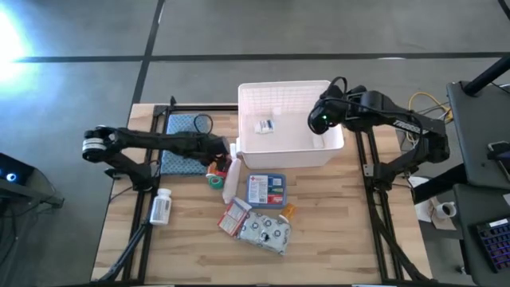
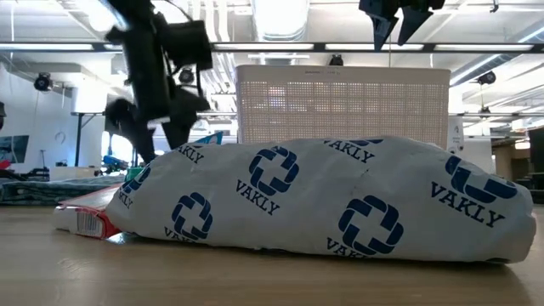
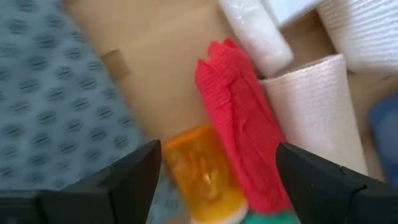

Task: Pick & place medical supplies in basket/bin
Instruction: Put the red bandage into the white bin

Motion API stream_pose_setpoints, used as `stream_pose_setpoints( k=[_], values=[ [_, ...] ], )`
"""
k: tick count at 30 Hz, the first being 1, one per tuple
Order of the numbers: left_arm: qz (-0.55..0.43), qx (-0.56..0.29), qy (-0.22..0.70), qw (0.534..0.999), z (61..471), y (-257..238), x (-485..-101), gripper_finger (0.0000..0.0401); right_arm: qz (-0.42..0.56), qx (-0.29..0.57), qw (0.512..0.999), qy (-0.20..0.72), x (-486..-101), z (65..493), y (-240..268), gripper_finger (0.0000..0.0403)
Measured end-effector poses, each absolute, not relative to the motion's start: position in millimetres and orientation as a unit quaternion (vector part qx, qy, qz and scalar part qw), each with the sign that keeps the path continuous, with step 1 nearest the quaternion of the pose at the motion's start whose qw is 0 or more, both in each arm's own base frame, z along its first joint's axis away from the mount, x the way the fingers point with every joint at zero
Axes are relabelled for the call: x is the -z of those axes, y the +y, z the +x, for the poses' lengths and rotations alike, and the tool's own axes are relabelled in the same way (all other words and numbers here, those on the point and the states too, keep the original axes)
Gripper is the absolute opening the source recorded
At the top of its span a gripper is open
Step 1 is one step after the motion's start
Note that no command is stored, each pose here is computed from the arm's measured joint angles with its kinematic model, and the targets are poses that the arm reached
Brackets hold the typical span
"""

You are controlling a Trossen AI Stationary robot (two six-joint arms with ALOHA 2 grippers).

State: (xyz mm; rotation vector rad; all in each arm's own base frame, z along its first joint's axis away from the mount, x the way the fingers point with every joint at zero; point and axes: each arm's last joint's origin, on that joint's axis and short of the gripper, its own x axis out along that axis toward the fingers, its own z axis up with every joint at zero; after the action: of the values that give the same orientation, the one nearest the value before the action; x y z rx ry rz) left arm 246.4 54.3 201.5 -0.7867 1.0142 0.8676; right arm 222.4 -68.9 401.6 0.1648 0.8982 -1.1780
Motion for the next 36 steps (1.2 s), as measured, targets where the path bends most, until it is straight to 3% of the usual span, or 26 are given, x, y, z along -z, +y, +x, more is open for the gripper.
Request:
stream_pose_setpoints(
  k=[7,11,21,26,32,36],
  values=[
    [-0.368,-0.377,0.412,0.744,248,55,-176,0.0294,0.075,0.536,0.735,0.409,-401,223,-69,0.0354],
    [-0.367,-0.378,0.413,0.743,245,54,-164,0.0273,0.075,0.536,0.735,0.408,-401,223,-69,0.0354],
    [-0.353,-0.363,0.418,0.754,247,54,-167,0.0109,0.068,0.544,0.732,0.404,-402,222,-70,0.0354],
    [-0.333,-0.342,0.422,0.771,252,53,-207,0.0064,0.067,0.543,0.732,0.405,-402,222,-70,0.0354],
    [-0.304,-0.316,0.442,0.783,239,40,-281,0.0063,0.060,0.540,0.734,0.408,-403,221,-70,0.0354],
    [-0.235,-0.220,0.325,0.889,239,31,-350,0.0063,0.056,0.537,0.735,0.411,-403,220,-70,0.0354]
  ],
)
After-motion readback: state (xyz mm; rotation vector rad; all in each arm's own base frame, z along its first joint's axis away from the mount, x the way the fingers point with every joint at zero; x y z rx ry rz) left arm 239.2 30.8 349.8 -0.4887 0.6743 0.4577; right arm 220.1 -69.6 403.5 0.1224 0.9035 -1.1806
